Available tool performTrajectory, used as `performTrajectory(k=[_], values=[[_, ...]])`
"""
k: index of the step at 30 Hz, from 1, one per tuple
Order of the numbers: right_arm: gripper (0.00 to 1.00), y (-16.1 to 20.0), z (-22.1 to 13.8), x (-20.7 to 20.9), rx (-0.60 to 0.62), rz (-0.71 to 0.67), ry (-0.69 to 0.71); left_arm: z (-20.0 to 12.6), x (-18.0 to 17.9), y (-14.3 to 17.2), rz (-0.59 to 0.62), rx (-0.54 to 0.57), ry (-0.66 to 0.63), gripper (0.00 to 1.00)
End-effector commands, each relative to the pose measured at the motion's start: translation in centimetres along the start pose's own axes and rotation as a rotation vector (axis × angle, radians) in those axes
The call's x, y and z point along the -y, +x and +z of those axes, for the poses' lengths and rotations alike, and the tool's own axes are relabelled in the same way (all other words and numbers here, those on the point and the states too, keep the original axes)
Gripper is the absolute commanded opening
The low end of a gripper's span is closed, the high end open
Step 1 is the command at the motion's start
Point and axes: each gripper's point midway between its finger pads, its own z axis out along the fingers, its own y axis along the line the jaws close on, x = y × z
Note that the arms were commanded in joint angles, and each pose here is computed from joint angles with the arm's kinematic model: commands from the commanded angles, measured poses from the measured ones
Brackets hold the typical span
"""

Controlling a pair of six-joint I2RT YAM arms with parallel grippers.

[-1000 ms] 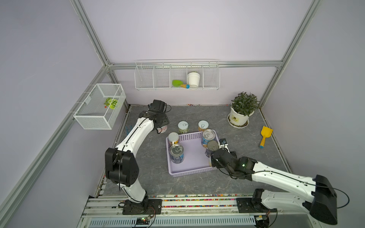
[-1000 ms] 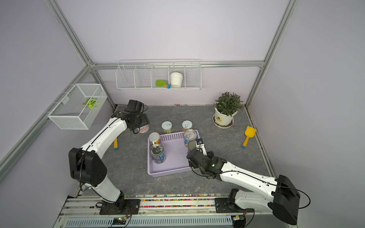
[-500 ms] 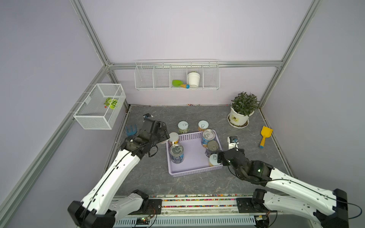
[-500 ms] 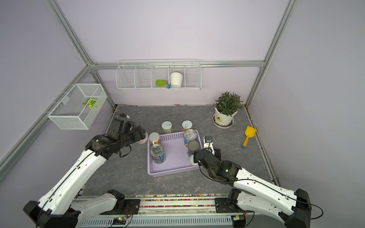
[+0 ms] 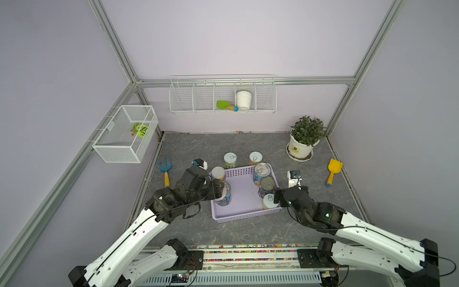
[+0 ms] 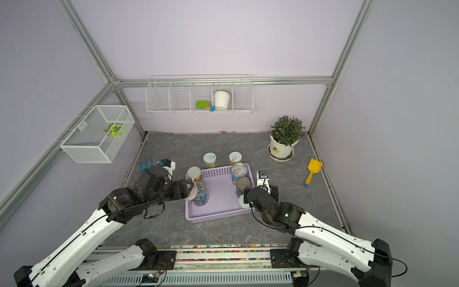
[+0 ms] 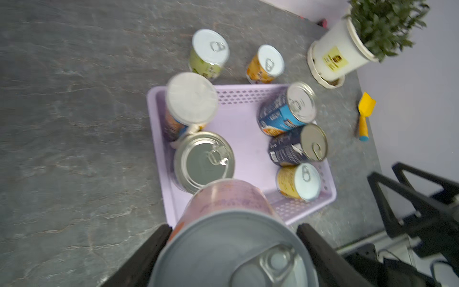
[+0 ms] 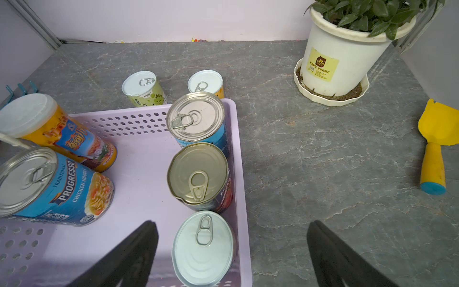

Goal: Put the canned food in the basket
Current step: Place the canned food in the basket.

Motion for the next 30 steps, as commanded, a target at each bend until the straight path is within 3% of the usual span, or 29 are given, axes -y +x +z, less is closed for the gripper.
performTrajectory(k=[1,6,17,30], values=[[0.98,-2.0,-0.2,0.3,0.054,-0.003,0.037,0.5,0.7,1.0,-0.009,-0.009,0.043,0.58],[0.98,-3.2,-0.6,0.0,0.073,0.0,0.033,3.3,0.5,3.8,-0.01,-0.107,0.06,0.58],[0.98,-3.4,-0.5,0.1,0.075,-0.001,0.041,7.4,0.1,5.9,0.002,-0.178,0.042,0.59],[0.98,-2.7,-0.4,0.5,0.062,-0.012,0.049,11.4,-2.9,7.1,0.0,-0.206,-0.129,0.59]])
